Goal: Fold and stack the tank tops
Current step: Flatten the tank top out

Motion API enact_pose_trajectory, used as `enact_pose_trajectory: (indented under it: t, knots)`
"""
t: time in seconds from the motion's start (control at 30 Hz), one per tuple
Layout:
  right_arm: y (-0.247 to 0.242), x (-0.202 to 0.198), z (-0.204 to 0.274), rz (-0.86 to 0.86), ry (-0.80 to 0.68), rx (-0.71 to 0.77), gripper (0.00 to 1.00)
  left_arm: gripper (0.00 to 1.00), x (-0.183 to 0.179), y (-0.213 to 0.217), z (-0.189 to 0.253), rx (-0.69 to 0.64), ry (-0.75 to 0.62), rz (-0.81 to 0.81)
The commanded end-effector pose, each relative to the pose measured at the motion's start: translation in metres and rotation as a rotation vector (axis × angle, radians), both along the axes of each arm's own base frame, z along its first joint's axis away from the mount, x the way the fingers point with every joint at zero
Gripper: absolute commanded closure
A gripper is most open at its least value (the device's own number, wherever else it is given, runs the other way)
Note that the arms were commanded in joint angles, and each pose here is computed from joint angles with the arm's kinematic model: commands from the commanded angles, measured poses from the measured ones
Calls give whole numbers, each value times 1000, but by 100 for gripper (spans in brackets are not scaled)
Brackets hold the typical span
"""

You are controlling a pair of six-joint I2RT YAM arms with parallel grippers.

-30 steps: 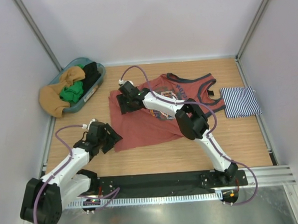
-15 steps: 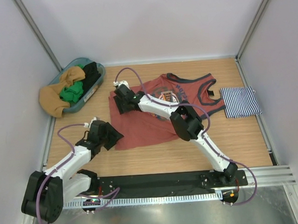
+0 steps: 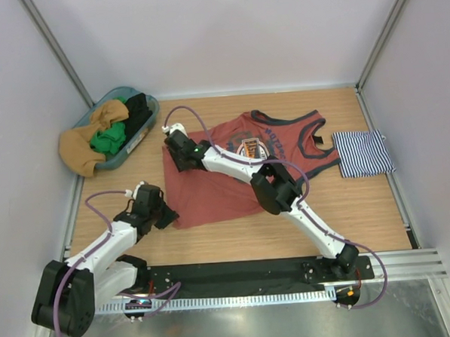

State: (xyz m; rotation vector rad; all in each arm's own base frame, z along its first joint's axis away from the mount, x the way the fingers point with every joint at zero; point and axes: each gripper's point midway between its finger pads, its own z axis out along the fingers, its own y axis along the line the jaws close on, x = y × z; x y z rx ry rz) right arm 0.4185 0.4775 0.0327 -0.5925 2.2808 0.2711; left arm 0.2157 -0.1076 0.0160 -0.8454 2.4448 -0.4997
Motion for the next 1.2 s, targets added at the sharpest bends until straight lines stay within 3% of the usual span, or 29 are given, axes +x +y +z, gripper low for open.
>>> enact_pose_trajectory:
  t: [0.0,0.23,0.33,0.5,0.57,0.6,0.67,0.7,0.77,0.8,0.93,1.03,1.1,1.17]
  knots:
    - [9,12,18,-4,-59,26,59,100,-12,13,-8,73,49,2]
    - [12,26,38,-16,-138,36,90,100,-18,10,-14,62,77,-28]
    - [11,35,48,-35,-186,42,98,100,-23,9,-17,57,90,-38]
    - [18,55,73,-42,-316,73,98,100,-31,9,-23,50,108,-46]
    - [21,59,77,-36,-346,81,91,100,-34,10,-24,54,116,-49]
    - [23,63,81,-34,-366,85,78,100,-36,11,-25,58,126,-50]
    - [23,66,81,-35,-373,86,77,100,-37,12,-24,62,127,-57]
    - [25,66,80,-30,-372,91,70,100,-39,12,-24,66,132,-59]
    - [26,66,78,-23,-366,97,66,100,-39,13,-24,69,134,-61]
    - [26,66,75,-21,-362,97,67,100,-40,13,-24,70,135,-61]
    - [27,67,69,-26,-354,107,95,100,-44,14,-24,79,149,-73]
    - [29,69,69,-19,-346,128,99,100,-47,16,-24,85,155,-79]
    - [32,66,67,2,-320,145,83,100,-48,16,-24,85,155,-79]
    - [34,61,65,39,-296,150,55,100,-47,16,-24,85,153,-79]
